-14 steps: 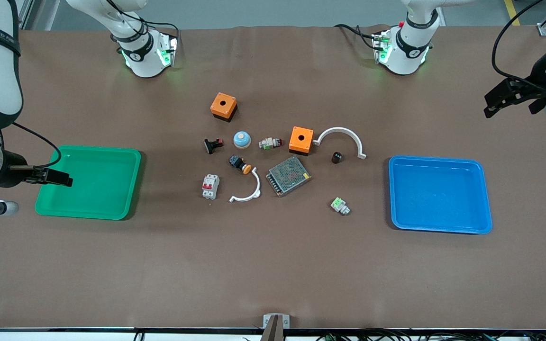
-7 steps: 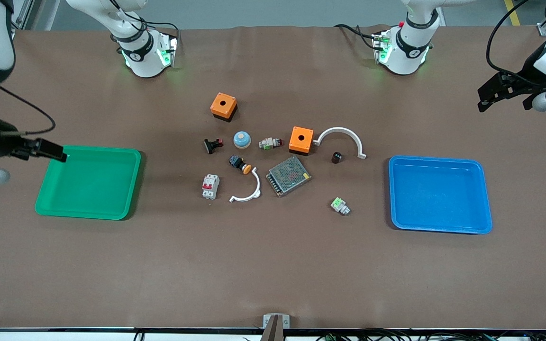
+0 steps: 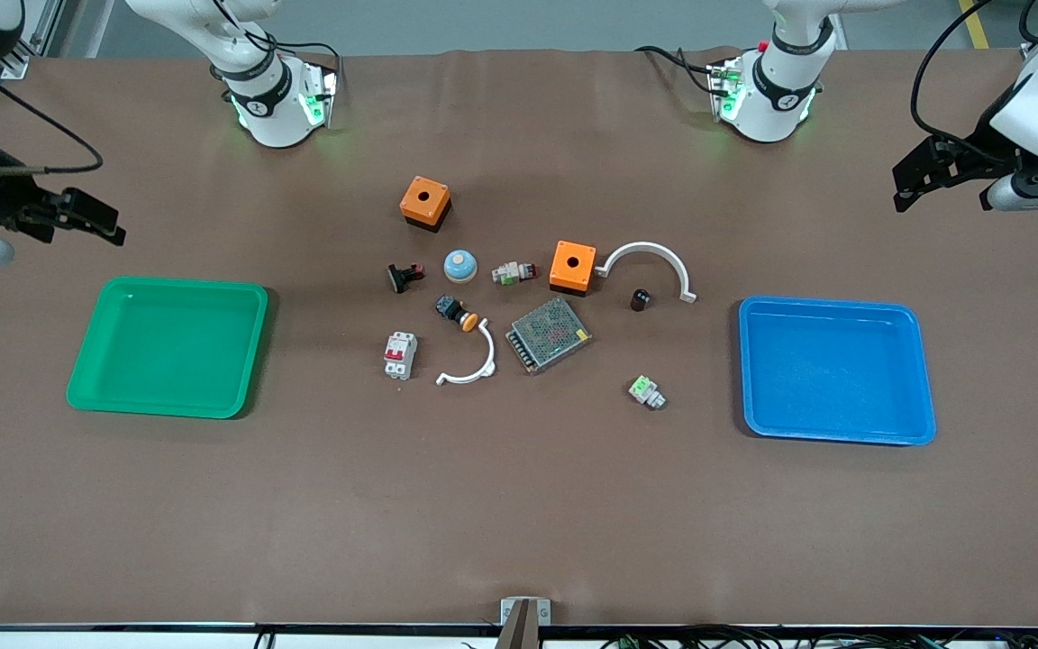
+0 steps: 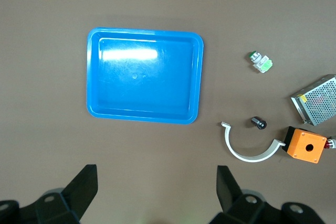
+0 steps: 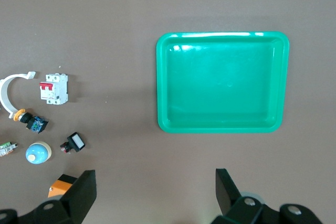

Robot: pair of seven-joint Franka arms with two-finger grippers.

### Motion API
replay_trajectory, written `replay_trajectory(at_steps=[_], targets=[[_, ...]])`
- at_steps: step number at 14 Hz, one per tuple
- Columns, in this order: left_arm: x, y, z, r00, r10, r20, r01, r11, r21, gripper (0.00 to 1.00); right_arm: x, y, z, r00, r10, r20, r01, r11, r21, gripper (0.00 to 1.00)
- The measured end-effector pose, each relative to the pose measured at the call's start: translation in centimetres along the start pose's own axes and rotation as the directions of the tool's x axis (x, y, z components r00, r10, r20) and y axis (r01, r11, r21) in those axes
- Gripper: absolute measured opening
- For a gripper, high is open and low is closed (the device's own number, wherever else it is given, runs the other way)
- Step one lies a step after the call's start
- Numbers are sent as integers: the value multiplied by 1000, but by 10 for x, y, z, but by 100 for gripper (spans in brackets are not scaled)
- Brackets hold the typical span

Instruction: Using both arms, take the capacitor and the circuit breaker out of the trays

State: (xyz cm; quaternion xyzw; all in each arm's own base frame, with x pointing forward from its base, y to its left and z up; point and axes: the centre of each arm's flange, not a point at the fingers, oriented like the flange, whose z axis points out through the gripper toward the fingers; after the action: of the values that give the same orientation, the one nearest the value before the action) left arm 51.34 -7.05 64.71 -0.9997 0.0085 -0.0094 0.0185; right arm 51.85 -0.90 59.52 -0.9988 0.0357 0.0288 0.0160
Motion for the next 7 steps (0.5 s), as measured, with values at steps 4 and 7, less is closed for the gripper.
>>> replay_trajectory(at_steps=[4, 7], targets=[[0, 3, -1, 1000, 5, -7, -5, 1000, 0, 100, -19, 1, -19, 999, -2, -33, 2, 1000, 3, 100], [0, 12, 1, 1000, 22, -9, -22, 1000, 1, 100, -20, 1, -18, 999, -1, -34, 2, 1000, 3, 100]])
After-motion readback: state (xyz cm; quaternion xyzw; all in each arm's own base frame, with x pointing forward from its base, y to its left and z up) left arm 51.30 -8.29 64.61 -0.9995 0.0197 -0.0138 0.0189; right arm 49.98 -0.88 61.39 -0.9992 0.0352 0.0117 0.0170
